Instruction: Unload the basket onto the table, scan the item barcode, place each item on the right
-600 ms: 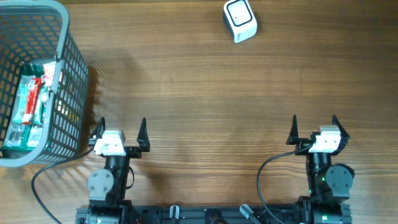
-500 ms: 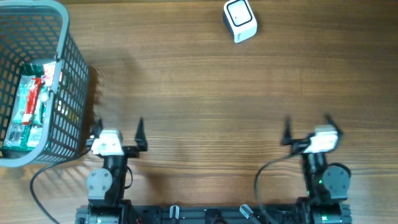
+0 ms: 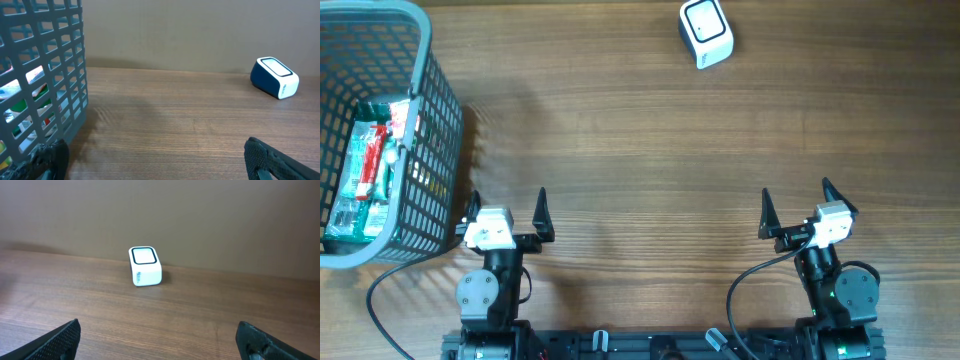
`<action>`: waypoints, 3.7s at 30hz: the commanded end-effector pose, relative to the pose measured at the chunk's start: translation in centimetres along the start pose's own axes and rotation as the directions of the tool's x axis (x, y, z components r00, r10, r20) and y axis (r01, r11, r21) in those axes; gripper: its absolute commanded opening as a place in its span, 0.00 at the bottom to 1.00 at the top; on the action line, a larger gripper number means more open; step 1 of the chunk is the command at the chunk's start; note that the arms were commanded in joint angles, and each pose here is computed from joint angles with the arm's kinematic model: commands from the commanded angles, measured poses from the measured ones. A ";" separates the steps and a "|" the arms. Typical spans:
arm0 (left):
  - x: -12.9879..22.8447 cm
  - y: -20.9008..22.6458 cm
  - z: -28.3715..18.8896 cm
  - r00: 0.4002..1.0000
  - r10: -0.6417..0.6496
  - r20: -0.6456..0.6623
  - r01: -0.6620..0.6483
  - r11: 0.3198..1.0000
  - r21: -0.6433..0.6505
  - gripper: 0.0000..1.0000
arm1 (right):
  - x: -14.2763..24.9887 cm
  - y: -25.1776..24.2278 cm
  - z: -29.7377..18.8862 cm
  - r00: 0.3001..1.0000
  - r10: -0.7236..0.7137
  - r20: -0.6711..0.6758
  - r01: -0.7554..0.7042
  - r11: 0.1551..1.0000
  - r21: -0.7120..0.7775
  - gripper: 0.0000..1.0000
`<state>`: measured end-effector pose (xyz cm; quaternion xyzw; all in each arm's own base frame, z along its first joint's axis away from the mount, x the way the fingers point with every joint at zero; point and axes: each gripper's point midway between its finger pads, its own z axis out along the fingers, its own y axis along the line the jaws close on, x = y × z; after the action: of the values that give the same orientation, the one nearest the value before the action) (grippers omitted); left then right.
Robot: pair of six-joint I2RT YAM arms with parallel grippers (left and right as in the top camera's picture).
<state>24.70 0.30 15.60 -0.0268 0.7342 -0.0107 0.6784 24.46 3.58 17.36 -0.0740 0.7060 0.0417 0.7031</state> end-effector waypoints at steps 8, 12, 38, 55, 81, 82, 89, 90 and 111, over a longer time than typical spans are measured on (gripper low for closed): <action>0.3 0.0 0.0 1.000 0.001 -0.011 -0.001 1.000 0.005 1.00 | 0.1 0.4 0.0 1.000 0.020 -0.002 -0.020 1.000 -0.022 1.00; 0.3 0.0 0.0 1.000 0.002 -0.011 -0.002 1.000 0.005 1.00 | 0.1 0.4 0.0 1.000 0.020 -0.002 -0.020 1.000 -0.022 1.00; 0.3 0.0 0.0 1.000 0.002 -0.011 -0.002 1.000 0.005 1.00 | 0.1 0.4 0.0 1.000 0.020 -0.002 -0.020 1.000 -0.022 1.00; 0.3 0.0 0.0 1.000 0.001 -0.011 -0.001 1.000 0.005 1.00 | 0.1 0.4 0.0 1.000 0.020 -0.002 -0.020 1.000 -0.022 1.00; -6.4 -3.6 -1.6 0.990 -0.006 0.143 -0.024 0.979 0.201 1.00 | 0.1 0.4 0.0 1.000 0.020 -0.002 -0.020 1.000 -0.022 1.00; -7.9 -4.0 -2.2 0.989 -0.006 0.145 -0.025 0.976 0.216 1.00 | 0.1 0.4 0.0 1.000 0.020 -0.002 -0.020 1.000 -0.022 1.00; -17.6 -6.0 -5.4 0.999 -0.019 0.030 0.009 0.953 0.303 1.00 | 0.1 0.4 0.0 1.000 0.020 -0.002 -0.020 1.000 -0.022 1.00; -18.5 -6.2 -5.4 1.000 -0.018 0.008 0.015 0.950 0.311 1.00 | 0.1 0.4 0.0 1.000 0.020 -0.002 -0.020 1.000 -0.022 1.00; -27.4 -1.6 10.3 0.941 -0.172 -0.292 0.168 0.985 -0.040 1.00 | 0.1 0.4 0.0 1.000 0.020 -0.002 -0.020 1.000 -0.022 1.00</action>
<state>37.05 -4.05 39.66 0.0261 0.8464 -0.1200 0.5183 24.47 3.67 17.25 -0.0755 0.7072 0.0435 0.7016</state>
